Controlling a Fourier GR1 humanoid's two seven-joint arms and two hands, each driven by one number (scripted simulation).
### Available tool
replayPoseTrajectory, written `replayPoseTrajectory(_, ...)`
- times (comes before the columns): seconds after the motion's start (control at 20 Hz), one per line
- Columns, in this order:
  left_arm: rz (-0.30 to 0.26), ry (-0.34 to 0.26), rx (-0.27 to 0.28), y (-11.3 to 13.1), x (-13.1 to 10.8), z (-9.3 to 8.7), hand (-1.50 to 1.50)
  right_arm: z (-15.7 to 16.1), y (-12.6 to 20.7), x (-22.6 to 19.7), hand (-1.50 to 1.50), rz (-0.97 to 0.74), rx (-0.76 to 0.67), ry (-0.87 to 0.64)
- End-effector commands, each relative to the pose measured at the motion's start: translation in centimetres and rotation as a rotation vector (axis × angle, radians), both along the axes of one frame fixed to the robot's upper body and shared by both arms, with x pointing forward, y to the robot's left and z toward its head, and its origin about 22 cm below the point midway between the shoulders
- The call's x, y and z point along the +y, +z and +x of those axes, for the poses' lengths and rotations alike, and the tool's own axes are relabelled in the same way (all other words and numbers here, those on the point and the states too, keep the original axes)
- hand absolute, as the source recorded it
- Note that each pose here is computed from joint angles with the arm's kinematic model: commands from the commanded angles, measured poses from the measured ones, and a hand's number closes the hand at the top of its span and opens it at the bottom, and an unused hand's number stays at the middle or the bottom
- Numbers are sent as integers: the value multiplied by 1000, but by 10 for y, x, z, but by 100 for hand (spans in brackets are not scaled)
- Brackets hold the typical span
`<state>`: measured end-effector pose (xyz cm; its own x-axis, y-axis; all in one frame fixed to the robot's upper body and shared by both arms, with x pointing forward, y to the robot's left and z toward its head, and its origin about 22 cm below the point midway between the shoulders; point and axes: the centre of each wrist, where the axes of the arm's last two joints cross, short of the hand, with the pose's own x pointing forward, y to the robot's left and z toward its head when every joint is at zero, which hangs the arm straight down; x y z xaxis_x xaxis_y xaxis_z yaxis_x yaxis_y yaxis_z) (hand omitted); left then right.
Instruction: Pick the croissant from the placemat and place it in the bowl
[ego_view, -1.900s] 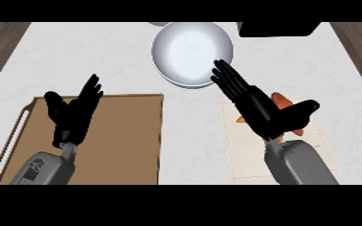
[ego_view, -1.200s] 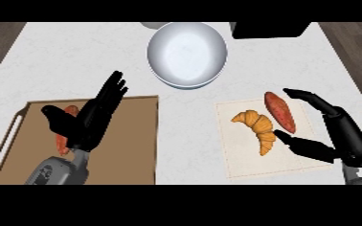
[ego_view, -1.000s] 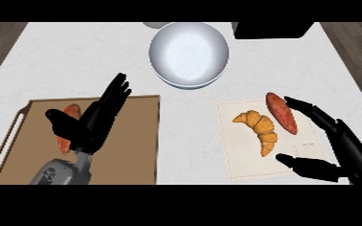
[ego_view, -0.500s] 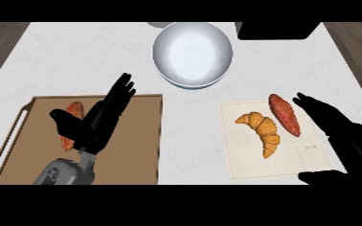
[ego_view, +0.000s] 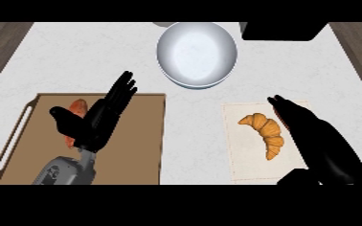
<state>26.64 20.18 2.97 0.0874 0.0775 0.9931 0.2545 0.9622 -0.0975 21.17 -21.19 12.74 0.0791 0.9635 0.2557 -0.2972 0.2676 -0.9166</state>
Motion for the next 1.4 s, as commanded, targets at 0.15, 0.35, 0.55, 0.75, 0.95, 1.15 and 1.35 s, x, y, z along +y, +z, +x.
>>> replayPoseTrajectory(0.15,10,-2,-5,6,-5,5,0,18,1,31,-150,-68,113,-76)
replayPoseTrajectory(0.35,-7,16,-1,9,-4,4,0,32,-26,6,-150,-131,201,-101)
replayPoseTrajectory(0.55,18,2,-10,5,7,-9,0,46,-43,-6,-150,-145,222,-100)
replayPoseTrajectory(0.75,10,10,-1,-20,12,-17,0,48,-56,19,-150,-148,211,-69)
replayPoseTrajectory(0.95,-7,7,15,4,-7,6,0,38,-60,13,-150,-164,205,-79)
replayPoseTrajectory(1.15,-8,3,14,-5,6,-12,0,45,-69,17,-150,-153,199,-87)
replayPoseTrajectory(1.35,-13,6,-14,-2,-10,-6,0,43,-62,6,-150,-169,196,-91)
